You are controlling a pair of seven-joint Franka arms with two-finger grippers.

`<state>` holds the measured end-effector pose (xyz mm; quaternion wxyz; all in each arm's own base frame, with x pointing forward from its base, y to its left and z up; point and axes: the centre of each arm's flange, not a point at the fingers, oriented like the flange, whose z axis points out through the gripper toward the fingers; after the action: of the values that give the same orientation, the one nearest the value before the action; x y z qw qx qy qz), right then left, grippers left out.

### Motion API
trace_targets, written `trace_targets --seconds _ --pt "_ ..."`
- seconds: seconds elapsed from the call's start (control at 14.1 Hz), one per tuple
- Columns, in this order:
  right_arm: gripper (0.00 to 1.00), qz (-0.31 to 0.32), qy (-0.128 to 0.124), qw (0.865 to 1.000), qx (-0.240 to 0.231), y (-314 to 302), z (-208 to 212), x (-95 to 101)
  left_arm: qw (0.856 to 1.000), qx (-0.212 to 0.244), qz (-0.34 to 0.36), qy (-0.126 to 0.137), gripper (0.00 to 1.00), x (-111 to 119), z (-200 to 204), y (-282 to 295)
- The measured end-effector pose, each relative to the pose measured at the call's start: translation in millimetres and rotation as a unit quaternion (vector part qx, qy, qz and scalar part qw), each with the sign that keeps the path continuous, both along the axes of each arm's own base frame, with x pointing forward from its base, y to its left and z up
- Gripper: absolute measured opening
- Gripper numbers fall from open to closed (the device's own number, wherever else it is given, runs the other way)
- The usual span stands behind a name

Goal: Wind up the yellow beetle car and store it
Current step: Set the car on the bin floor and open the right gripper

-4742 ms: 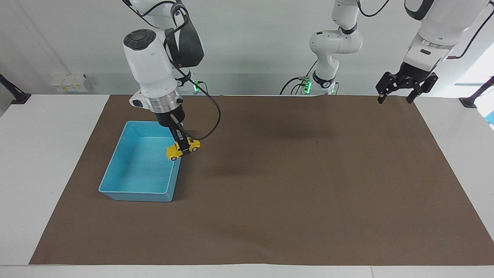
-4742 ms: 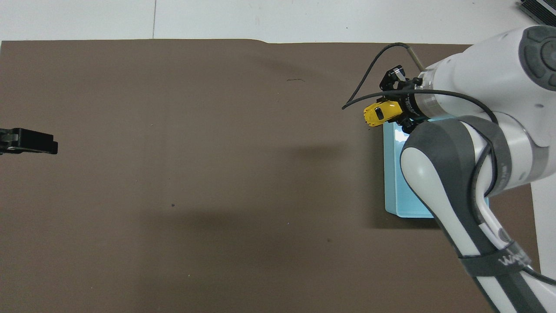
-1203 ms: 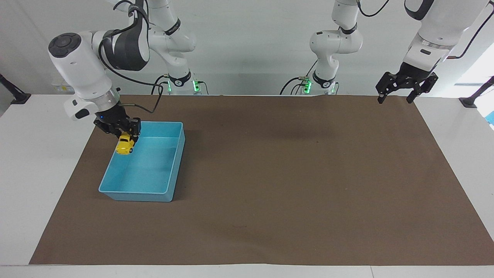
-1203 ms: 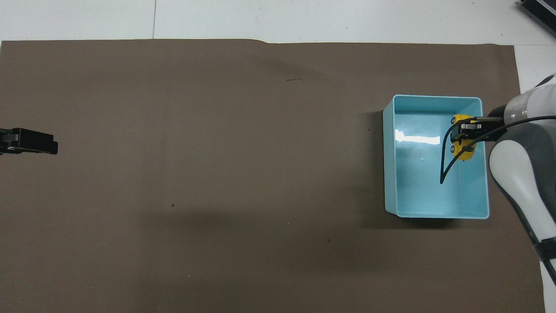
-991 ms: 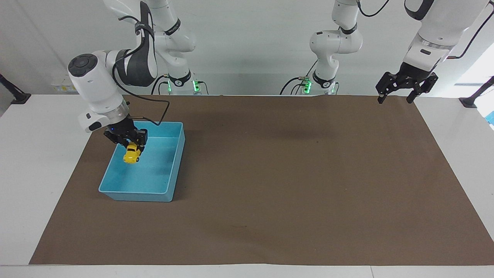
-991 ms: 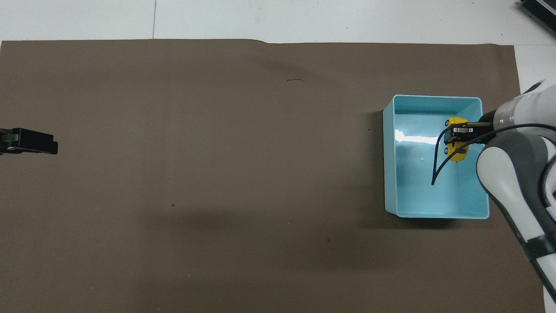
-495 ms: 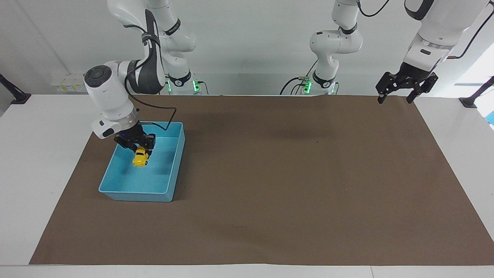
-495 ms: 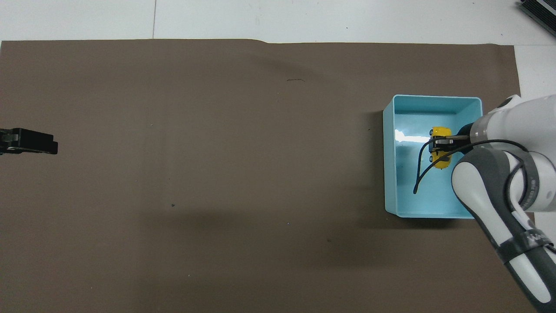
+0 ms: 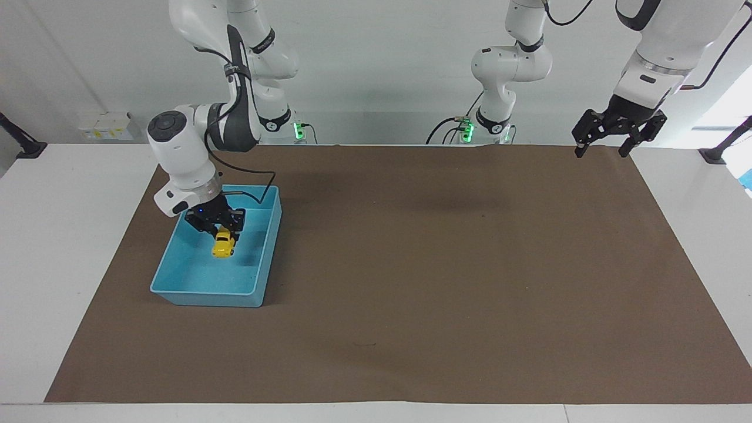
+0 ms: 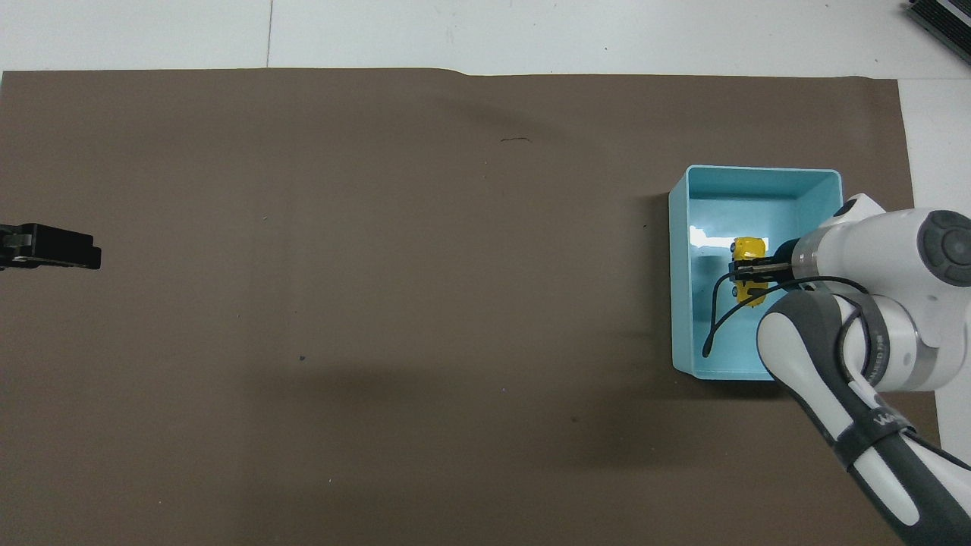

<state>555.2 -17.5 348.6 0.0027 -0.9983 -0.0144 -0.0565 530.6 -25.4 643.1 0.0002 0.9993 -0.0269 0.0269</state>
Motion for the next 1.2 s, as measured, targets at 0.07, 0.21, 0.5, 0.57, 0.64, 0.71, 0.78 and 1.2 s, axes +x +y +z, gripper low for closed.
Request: trace_targets --seconds 0.07,0.21,0.5,0.57,0.64,0.71,0.78,1.2 --pt "0.47 0.002 -0.004 1.000 0.000 0 -9 -3.9 1.000 0.000 0.000 0.000 1.00 0 0 0" --pt "0.47 0.003 -0.003 1.000 0.000 0 -21 -9.9 1.000 0.000 0.000 0.000 1.00 0 0 0" --pt "0.55 0.015 -0.005 1.000 -0.002 4 -22 -9.8 1.000 0.000 0.000 0.000 1.00 0 0 0" --pt "0.64 0.020 -0.006 1.000 -0.002 6 -21 -9.4 1.000 0.000 0.000 0.000 1.00 0 0 0" --pt "0.76 0.026 -0.008 1.000 -0.003 7 -20 -8.3 1.000 0.000 0.000 0.000 1.00 0 0 0" --pt "0.86 0.029 -0.011 1.000 -0.003 8 -16 -5.8 1.000 0.000 0.000 0.000 1.00 0 0 0" --pt "0.96 0.029 -0.013 0.999 -0.003 8 -9 -2.3 1.000 0.000 0.000 0.000 1.00 0 0 0" --pt "1.00 0.027 0.014 1.000 -0.002 3 52 20.4 1.000 0.000 0.000 0.000 1.00 0 0 0"
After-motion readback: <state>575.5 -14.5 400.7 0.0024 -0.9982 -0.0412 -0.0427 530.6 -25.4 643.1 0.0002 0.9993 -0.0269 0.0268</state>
